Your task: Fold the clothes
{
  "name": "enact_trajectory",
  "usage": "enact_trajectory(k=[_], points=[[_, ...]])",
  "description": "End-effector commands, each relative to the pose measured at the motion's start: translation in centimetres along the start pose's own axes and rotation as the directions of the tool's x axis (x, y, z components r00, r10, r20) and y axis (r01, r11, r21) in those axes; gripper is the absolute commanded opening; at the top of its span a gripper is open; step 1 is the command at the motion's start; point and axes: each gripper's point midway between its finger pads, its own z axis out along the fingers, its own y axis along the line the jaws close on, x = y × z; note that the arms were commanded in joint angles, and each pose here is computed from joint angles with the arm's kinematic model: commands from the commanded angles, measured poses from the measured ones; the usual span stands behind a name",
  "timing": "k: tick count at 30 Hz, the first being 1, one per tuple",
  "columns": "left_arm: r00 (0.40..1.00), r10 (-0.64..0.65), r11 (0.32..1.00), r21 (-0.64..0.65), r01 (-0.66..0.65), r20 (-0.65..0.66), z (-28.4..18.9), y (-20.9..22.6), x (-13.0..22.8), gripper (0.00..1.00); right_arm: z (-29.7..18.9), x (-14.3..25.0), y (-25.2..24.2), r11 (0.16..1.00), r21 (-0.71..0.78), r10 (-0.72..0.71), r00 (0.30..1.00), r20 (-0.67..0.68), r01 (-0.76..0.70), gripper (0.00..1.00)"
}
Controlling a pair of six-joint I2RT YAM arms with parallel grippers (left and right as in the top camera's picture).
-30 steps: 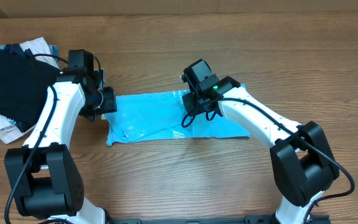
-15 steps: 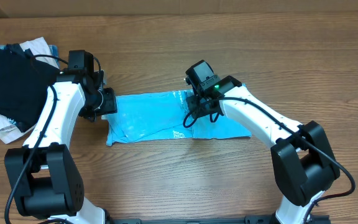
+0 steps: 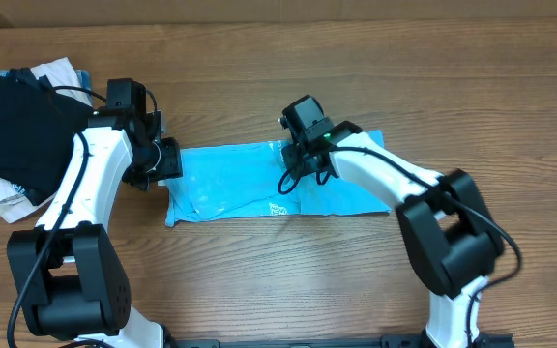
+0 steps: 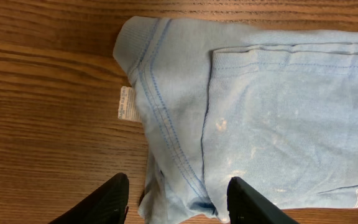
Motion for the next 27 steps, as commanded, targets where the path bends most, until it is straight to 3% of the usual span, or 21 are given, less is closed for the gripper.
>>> enact_trajectory(k=[1, 5, 10, 14, 15, 19, 27], points=[[1.0, 0.002, 1.0, 0.013, -0.002, 0.03, -1.0, -0.2, -0.7, 0.54, 1.5, -0.1, -0.3, 1.0, 0.01, -0.028, 1.0, -0.006, 0.028, 0.43], [1.0, 0.002, 1.0, 0.014, -0.002, 0.031, -1.0, -0.2, -0.7, 0.55, 1.2, -1.3, -0.6, 0.999, 0.036, -0.027, 0.999, 0.036, 0.026, 0.61], [1.0, 0.001, 1.0, 0.012, -0.002, 0.027, -1.0, -0.1, -0.6, 0.55, 0.4, -2.5, -0.5, 0.999, 0.042, -0.027, 0.998, 0.056, 0.025, 0.66], [1.0, 0.001, 1.0, 0.009, -0.001, 0.024, -1.0, -0.1, -0.5, 0.58, -1.5, -3.4, -0.5, 0.998, 0.049, -0.026, 0.999, 0.039, 0.024, 0.77], [1.0, 0.001, 1.0, 0.009, -0.001, 0.024, -1.0, -0.1, -0.5, 0.6, -3.3, -4.2, -0.7, 0.998, 0.066, -0.026, 0.999, 0.043, 0.023, 0.84], [1.0, 0.001, 1.0, -0.002, 0.0, 0.018, -0.9, 0.1, -0.4, 0.69, -9.1, -6.5, -0.8, 0.997, 0.08, -0.022, 0.994, 0.106, 0.013, 0.88], [0.999, -0.006, 1.0, -0.031, 0.004, -0.04, 1.0, 0.9, 1.5, 0.72, -16.5, -6.8, -0.8, 0.998, 0.068, -0.019, 0.983, 0.184, 0.007, 0.89]])
